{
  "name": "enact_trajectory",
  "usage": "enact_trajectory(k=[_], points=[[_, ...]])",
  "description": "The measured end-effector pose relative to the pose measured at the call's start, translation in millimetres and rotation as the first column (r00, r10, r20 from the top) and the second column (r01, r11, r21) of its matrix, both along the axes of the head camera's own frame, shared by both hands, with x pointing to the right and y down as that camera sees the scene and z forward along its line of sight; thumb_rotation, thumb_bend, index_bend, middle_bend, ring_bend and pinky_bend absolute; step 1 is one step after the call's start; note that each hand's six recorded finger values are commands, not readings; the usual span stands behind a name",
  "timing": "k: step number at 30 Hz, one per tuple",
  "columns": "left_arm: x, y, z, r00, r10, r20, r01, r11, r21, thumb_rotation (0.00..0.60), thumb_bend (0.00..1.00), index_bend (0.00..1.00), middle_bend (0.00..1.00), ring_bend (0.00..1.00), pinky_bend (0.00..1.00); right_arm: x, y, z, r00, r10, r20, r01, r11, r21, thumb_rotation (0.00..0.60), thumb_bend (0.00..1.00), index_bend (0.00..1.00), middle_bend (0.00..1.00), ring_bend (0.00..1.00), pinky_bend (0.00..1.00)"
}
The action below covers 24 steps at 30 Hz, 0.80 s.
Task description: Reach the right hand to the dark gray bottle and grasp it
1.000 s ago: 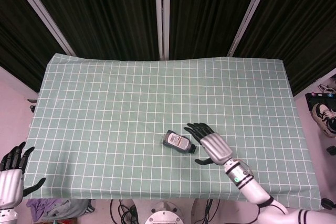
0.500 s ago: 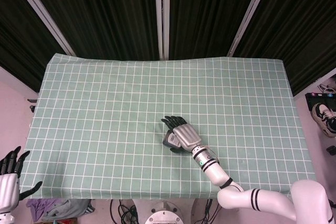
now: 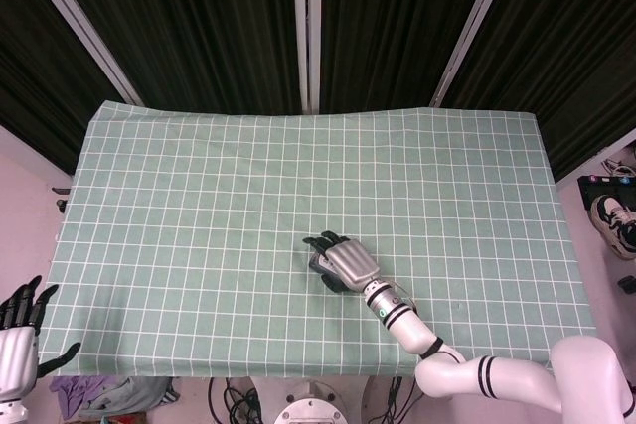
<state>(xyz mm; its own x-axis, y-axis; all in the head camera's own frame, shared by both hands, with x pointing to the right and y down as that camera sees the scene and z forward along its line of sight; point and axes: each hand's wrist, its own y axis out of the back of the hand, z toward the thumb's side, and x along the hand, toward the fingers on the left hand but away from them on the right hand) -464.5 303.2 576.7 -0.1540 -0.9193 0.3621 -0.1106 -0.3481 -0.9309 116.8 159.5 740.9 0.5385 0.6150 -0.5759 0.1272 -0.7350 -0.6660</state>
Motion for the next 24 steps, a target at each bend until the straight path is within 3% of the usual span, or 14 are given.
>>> enact_trajectory(k=[2,6,13,18,24], points=[[-0.3,0.2,-0.5,1.0,-0.002,0.002,0.002,1.0,0.0,0.6,0.0,0.16,0.04,0.04,0.13,-1.5,-0.7,-3.9,1.0,-0.008,0.014,0.008,0.999,0.031,0.6,0.76,0.56,0.47,0.4,0.73],[-0.7,1.1,-0.9,1.0,-0.009,0.003,0.009,1.0,-0.002,0.6,0.0,0.16,0.04,0.04,0.13,-3.9,-3.6,-17.3,0.997,-0.018,0.072,0.012,0.997,0.081,0.6,0.88,0.63,0.51,0.45,0.79],[2.9,-0.5,-2.8,1.0,-0.004,0.003,0.004,1.0,0.003,0.6,0.0,0.16,0.04,0.04,0.13,-12.3,-17.6,-64.0,0.967,-0.005,0.256,-0.026,0.993,0.118,0.6,0.89,0.64,0.5,0.45,0.79],[6.5,-2.1,-6.0,1.0,0.001,0.008,-0.001,1.0,0.009,0.6,0.0,0.16,0.04,0.04,0.13,-37.6,-34.1,-109.7,0.911,-0.019,0.413,-0.041,0.99,0.136,0.6,0.89,0.64,0.5,0.45,0.79],[6.6,-0.1,-9.9,1.0,-0.011,0.02,0.011,1.0,0.007,0.6,0.0,0.16,0.04,0.04,0.13,-65.0,-42.8,-146.1,0.867,-0.084,0.491,-0.015,0.981,0.195,0.6,0.88,0.64,0.5,0.45,0.79]])
